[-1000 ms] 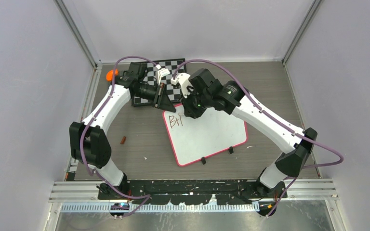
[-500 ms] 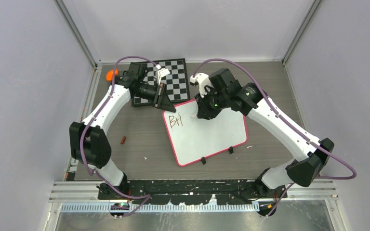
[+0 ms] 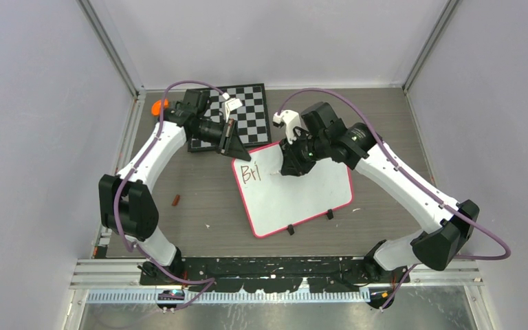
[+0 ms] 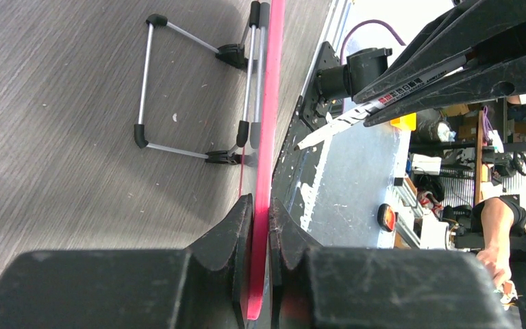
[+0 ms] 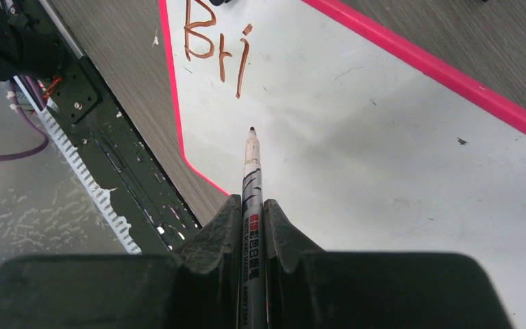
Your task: Write a sentence on the whiteboard
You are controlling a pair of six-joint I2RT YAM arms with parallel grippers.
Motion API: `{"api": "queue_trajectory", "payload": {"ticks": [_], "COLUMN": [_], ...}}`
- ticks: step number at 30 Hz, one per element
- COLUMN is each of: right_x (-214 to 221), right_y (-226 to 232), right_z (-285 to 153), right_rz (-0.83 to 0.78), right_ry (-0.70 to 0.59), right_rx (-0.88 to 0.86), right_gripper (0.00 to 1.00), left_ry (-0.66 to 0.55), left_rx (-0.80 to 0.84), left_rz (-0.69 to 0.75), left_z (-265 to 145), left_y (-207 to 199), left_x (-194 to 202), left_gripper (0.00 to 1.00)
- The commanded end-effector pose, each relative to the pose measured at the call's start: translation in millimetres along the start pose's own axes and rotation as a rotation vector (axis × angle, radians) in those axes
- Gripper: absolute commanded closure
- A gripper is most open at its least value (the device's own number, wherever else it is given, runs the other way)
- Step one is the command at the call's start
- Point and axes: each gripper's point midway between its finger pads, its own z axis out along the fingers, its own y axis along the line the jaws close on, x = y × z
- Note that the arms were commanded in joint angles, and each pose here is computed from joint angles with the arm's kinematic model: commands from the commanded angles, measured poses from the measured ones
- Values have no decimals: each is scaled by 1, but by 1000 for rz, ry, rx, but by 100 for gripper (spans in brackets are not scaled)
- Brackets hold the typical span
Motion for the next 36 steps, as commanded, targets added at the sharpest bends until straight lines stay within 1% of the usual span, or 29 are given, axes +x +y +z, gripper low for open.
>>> {"api": "queue_trajectory", "payload": {"ticks": [1,7,17,24,28,36], "right_x": [-16,-23,-39,-50,-51,-52], "right_y": [6,8,-1,4,6,0], "right_z": [2,9,8,10,14,20], "right_rz": [-24,-43,-55,-46,-50,-57], "right_ry": [-63,-61,-92,-113,-102,-90], "right_rx": [6,20,99,73,69,108], "right_gripper": [100,100,100,100,100,100], "left_ry": [-16,-17,-19,-19,-21,-24], "left_rx": [-27,-20,-17,-21,-24,-23], "left_rz": [27,21,22,24,30,32], "left_z": [-5,-5,-5,-5,-5,-6], "left_y": [-5,-5,-6,-6,-6,-8], "left_x": [-2,-3,-3,-2,-2,-2], "left_gripper": [100,100,100,100,100,100]}}
